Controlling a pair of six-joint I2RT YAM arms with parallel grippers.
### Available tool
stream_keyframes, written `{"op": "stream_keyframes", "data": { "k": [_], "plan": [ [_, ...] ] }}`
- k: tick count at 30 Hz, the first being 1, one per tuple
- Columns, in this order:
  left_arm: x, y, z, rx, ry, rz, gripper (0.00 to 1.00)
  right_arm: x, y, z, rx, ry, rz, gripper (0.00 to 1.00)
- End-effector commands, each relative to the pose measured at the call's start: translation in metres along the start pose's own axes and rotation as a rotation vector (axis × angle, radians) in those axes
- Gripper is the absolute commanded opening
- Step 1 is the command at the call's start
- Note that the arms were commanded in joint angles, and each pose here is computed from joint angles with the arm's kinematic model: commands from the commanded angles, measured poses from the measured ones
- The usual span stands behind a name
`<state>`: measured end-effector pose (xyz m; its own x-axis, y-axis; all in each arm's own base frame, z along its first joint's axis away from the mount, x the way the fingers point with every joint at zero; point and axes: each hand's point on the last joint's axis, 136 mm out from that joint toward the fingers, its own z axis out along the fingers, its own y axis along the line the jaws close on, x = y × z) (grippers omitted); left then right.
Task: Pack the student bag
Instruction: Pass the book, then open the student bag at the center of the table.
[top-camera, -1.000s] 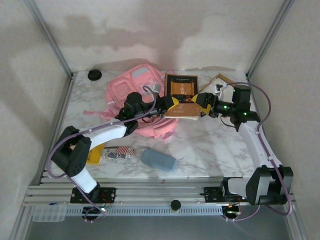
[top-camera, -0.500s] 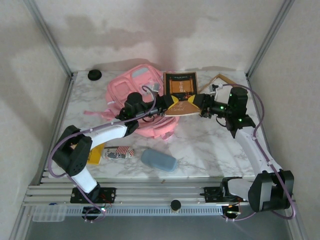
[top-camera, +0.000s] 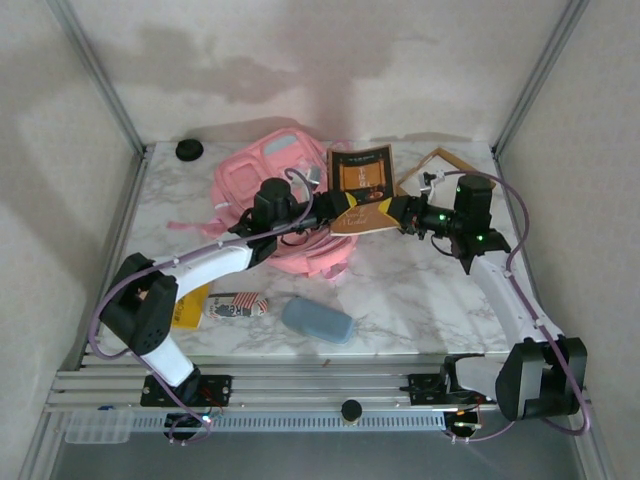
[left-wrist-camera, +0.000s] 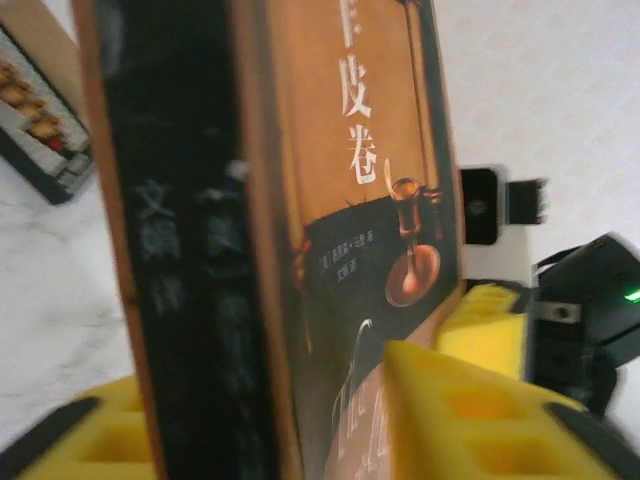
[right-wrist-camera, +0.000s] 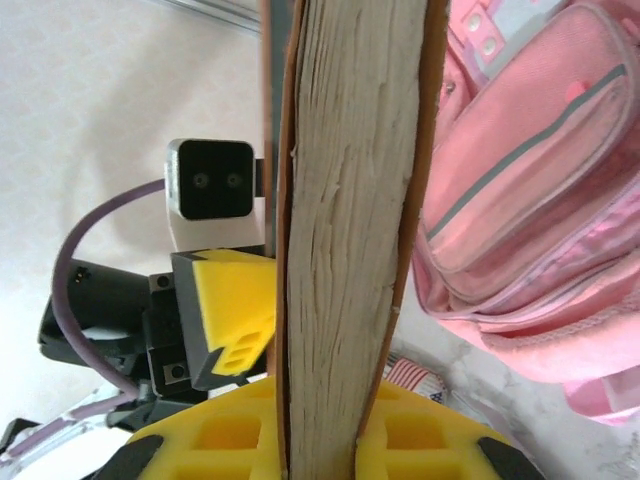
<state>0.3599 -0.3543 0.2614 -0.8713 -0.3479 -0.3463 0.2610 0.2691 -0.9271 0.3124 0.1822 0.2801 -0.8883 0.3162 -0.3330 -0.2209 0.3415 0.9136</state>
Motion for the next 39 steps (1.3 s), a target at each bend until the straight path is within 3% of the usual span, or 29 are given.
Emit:
{"op": "stream_keyframes", "data": {
  "k": [1,3,6,13,16,21,27,30,33,39],
  "plan": [
    [-0.018,0.007,-0.018,-0.168,-0.016,0.177,0.51,-0.015,0.004,-0.014,0.045,-0.046,-0.095,0.0],
    [-0.025,0.035,-0.03,-0.395,0.001,0.292,0.57,-0.019,-0.004,-0.024,0.09,-0.07,-0.091,0.0],
    [-0.025,0.067,-0.041,-0.597,0.09,0.417,0.62,-0.023,-0.026,-0.039,0.195,-0.101,-0.077,0.0],
    [-0.012,0.125,-0.046,-0.832,0.318,0.577,0.64,-0.02,-0.05,-0.055,0.298,-0.117,-0.055,0.0],
    [-0.018,0.149,-0.05,-0.959,0.342,0.644,0.65,-0.021,-0.056,-0.059,0.339,-0.126,-0.063,0.0],
    [-0.026,0.175,-0.05,-1.048,0.367,0.726,0.65,-0.02,-0.057,-0.06,0.338,-0.122,-0.063,0.0],
    [-0.019,0.19,-0.037,-1.011,0.459,0.793,0.65,-0.021,-0.059,-0.061,0.339,-0.125,-0.057,0.0],
    [-0.031,0.199,-0.039,-1.078,0.419,0.829,0.72,-0.02,-0.06,-0.061,0.34,-0.125,-0.054,0.0],
    [-0.042,0.205,-0.04,-1.127,0.408,0.858,0.73,-0.021,-0.06,-0.06,0.332,-0.124,-0.053,0.0],
    [-0.052,0.198,-0.029,-1.082,0.385,0.92,0.58,-0.022,-0.059,-0.059,0.326,-0.122,-0.05,0.0]
  ]
}}
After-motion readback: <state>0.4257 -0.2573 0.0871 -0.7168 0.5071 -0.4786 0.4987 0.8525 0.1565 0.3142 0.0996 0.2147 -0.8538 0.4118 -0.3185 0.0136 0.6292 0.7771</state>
